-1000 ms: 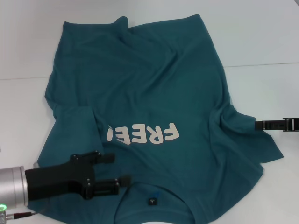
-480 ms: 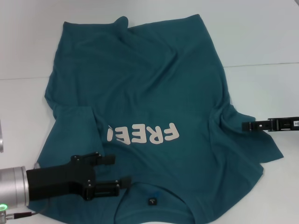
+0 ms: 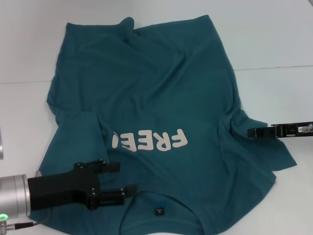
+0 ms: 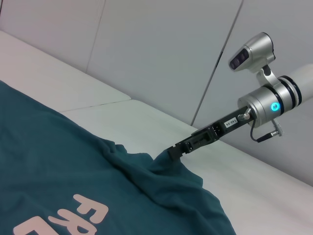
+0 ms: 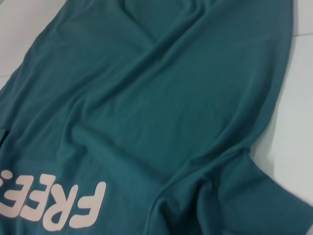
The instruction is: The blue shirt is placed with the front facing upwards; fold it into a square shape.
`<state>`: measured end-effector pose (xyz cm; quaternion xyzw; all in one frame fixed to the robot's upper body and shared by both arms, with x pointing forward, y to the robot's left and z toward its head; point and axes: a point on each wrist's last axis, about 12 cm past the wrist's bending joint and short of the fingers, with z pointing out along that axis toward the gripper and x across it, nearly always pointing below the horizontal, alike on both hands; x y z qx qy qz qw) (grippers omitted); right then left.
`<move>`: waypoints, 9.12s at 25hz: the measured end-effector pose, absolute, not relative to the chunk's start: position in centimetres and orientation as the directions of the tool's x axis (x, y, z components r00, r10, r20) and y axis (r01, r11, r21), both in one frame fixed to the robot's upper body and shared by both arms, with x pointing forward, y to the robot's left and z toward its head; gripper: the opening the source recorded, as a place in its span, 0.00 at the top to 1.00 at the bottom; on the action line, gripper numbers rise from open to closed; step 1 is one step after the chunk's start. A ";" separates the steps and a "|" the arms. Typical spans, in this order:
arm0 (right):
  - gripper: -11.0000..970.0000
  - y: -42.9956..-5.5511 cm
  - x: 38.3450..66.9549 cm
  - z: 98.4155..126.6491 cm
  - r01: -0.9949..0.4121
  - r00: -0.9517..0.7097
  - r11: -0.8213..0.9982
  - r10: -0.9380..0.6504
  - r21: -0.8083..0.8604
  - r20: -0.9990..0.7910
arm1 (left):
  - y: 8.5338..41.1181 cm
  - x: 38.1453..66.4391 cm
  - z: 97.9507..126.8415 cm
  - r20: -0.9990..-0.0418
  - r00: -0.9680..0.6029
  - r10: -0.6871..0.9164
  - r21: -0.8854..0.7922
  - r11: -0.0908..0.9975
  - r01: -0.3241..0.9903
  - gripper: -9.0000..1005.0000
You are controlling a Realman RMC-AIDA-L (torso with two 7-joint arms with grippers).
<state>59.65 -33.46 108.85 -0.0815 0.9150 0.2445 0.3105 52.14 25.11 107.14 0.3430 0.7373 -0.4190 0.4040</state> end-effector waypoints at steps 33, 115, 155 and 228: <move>0.98 -36.5 58.7 109.2 -0.216 -0.766 0.890 0.101 0.402 -0.634 | 25.1 52.1 107.1 -0.883 -0.440 0.163 -0.344 0.413 0.843 0.12; 0.85 -31.0 63.6 115.3 -0.502 -0.643 0.842 -0.212 0.196 -0.736 | 24.5 52.3 106.8 -0.850 -0.517 0.098 -0.436 0.419 0.796 0.12; 0.24 -34.7 58.7 110.7 -0.220 -0.837 0.882 0.048 0.416 -0.545 | 24.6 52.6 106.7 -0.848 -0.518 0.117 -0.425 0.434 0.794 0.12; 0.26 -35.7 55.0 107.1 -0.130 -0.858 0.798 0.207 0.588 -0.470 | 24.0 52.9 107.3 -0.855 -0.501 0.132 -0.416 0.402 0.816 0.12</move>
